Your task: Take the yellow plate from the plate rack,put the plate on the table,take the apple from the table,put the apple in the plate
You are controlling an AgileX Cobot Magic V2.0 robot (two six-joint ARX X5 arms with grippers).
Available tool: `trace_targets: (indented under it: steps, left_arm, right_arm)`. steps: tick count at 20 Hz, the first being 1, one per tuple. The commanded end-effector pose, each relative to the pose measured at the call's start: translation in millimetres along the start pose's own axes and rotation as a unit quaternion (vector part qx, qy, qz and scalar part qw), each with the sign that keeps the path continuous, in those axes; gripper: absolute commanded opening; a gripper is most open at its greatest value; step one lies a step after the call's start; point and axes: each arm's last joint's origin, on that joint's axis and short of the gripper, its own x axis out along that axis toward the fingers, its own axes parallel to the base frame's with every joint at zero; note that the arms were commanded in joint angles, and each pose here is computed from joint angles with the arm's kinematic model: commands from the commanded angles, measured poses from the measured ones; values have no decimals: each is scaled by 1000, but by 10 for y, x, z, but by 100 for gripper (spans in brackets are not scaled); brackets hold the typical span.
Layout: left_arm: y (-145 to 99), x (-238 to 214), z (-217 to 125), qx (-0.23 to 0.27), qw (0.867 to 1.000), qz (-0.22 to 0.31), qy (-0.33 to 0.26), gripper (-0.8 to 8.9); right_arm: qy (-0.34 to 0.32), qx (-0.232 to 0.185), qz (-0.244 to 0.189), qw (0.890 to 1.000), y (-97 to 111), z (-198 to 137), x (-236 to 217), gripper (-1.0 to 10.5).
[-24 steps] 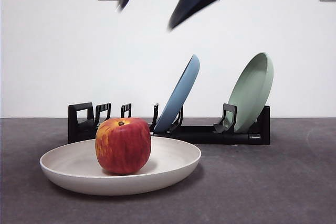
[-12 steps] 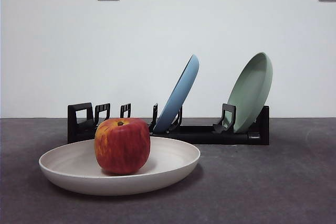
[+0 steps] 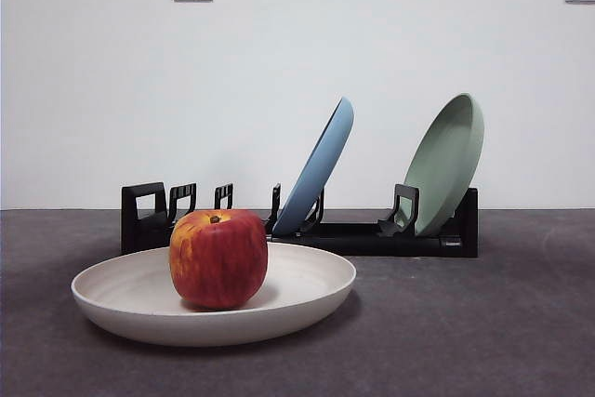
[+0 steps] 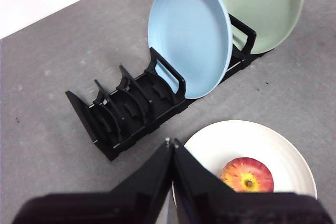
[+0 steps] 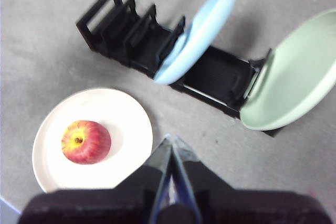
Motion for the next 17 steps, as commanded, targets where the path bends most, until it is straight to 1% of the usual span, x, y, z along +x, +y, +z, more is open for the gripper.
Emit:
trace_targets:
  steps: [1, 4, 8, 9, 11, 13, 14, 17]
  left_arm:
    - [5, 29, -110, -2, 1000, -3, 5, -8]
    - [-25, 42, -342, -22, 1000, 0, -10, -8]
    - [-84, 40, -802, -65, 997, 2, -37, -8]
    - [-100, 47, -950, -77, 996, 6, -41, -8]
    - [-120, 68, -1214, -108, 993, 31, -40, -8]
    - [-137, 69, -1433, -135, 989, 49, -43, -8]
    - [-145, 66, -1515, -147, 987, 52, -45, -8]
    - [-168, 55, -1701, -168, 983, 52, -55, -8]
  right_arm:
    - [-7, 8, -1, 1000, -5, -240, 103, -12]
    - [-16, 36, 0, 999, -15, -605, 234, -12]
    - [-43, 79, 1, 996, -27, -1084, 390, -12]
    - [-55, 93, -6, 994, -25, -1210, 423, -12]
    - [-70, 110, -31, 991, 3, -1431, 470, -12]
    - [-74, 116, -54, 989, 45, -1627, 498, -12]
    - [-74, 114, -57, 989, 70, -1705, 509, -12]
    - [-58, 115, -32, 991, 160, -1903, 560, -12]
